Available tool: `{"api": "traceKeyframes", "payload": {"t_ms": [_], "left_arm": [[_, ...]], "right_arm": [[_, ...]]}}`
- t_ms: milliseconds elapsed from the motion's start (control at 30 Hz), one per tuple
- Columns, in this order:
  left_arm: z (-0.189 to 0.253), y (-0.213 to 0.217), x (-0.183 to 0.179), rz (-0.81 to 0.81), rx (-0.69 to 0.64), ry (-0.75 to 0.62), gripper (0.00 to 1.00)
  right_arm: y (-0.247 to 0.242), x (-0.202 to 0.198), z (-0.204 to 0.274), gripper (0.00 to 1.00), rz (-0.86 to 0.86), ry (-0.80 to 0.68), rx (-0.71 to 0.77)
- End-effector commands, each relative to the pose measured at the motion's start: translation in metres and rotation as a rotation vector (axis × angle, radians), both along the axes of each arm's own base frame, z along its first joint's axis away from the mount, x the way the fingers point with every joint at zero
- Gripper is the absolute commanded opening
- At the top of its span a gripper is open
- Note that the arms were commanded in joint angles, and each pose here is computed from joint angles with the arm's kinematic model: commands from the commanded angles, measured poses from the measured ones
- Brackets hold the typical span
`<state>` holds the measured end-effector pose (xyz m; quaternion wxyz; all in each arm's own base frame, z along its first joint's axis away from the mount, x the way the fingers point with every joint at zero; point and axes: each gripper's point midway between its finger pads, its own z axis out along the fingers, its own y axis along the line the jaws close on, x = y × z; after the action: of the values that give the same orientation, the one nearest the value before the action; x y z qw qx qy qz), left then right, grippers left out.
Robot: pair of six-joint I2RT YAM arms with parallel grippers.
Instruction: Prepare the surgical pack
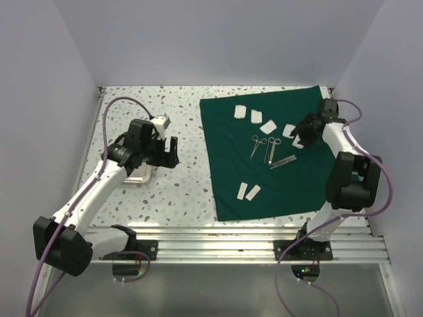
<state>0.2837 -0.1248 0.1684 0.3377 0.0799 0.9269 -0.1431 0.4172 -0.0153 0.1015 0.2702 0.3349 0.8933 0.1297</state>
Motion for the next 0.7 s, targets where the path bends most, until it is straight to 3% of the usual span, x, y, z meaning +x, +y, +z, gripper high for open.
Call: {"api": "traceKeyframes", "payload": {"t_ms": [0,200,667], "left_arm": [[0.003,-0.017,0.001,-0.121,0.029,-0.057,0.89],[-0.004,-0.026,0.011,-0.153,0.03,-0.048,0.89],[-0.019,-0.031,0.025,-0.15,0.03,0.037,0.86]], "right_arm": [[-0.017,0.018,-0.008,0.49,-0.043,-0.038,-0.063],[-0.044,0.021,-0.04,0.53,-0.092,0.011,-0.066],[-0.066,0.036,-0.06,0.53,-0.037,0.055,-0.086]]}}
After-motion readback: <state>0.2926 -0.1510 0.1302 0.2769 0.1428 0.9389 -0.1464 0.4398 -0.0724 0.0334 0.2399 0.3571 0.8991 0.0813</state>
